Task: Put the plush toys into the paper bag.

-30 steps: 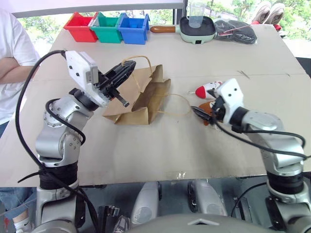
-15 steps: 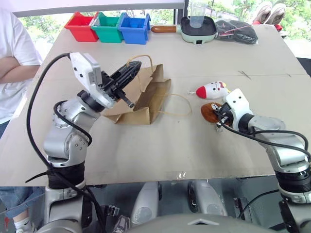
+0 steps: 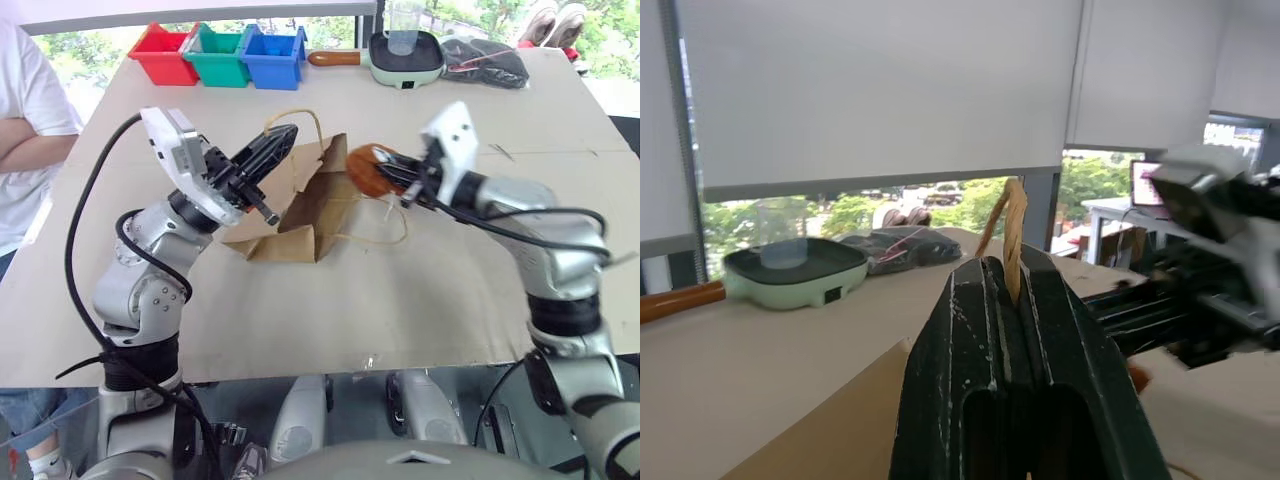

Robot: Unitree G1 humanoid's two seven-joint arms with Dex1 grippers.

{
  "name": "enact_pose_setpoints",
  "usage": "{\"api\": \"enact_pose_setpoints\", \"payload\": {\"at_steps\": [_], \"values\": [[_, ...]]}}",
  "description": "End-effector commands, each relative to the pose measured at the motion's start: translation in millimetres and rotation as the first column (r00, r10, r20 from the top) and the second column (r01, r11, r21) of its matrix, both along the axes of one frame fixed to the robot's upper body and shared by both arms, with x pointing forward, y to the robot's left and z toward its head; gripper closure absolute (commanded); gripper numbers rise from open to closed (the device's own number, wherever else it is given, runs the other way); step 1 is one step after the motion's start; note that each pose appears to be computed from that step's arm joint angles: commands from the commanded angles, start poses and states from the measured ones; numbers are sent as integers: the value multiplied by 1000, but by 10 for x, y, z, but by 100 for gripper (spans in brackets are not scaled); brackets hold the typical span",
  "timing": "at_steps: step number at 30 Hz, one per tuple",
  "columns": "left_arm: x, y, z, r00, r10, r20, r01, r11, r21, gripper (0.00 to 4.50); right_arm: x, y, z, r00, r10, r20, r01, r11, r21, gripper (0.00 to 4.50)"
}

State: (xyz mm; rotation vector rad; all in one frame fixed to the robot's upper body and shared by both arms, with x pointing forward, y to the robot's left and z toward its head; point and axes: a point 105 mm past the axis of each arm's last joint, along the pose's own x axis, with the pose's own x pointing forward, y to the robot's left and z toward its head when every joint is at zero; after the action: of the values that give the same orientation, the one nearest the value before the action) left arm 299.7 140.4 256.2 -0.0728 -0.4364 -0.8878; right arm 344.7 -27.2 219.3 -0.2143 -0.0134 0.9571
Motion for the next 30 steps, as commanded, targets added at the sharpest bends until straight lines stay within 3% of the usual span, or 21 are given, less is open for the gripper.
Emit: {"api": "enact_pose_setpoints", "payload": {"at_steps": [1,4,9,10,12,17,26,30], "values": [[-77,-89,128,998,-33,53,34,999,-10,450,5,288,-70,995,86,47,-83,994,-65,449],[-81,-161,122,997,-52,53,53,999,-11,450,-63,652,-321,975,220,-43,-223,971,-83,449],[-83,-179,116,997,-60,50,60,998,-10,450,50,909,-589,963,259,-75,-267,955,-130,449],[-96,-165,107,997,-53,49,53,999,-9,450,74,924,-620,957,274,-96,-284,952,-113,387],[-126,-97,88,999,-26,47,27,1000,-9,450,79,893,-625,945,305,-118,-314,947,-72,355],[-154,60,33,999,37,39,-37,999,1,450,83,551,-500,963,263,-49,-266,962,-66,138],[-92,102,-22,996,90,22,-89,995,-37,450,-4,-134,-159,997,10,76,-7,999,-37,138],[-59,123,-18,993,113,21,-111,992,-53,450,207,-677,-253,969,-243,53,248,957,-149,138]]}}
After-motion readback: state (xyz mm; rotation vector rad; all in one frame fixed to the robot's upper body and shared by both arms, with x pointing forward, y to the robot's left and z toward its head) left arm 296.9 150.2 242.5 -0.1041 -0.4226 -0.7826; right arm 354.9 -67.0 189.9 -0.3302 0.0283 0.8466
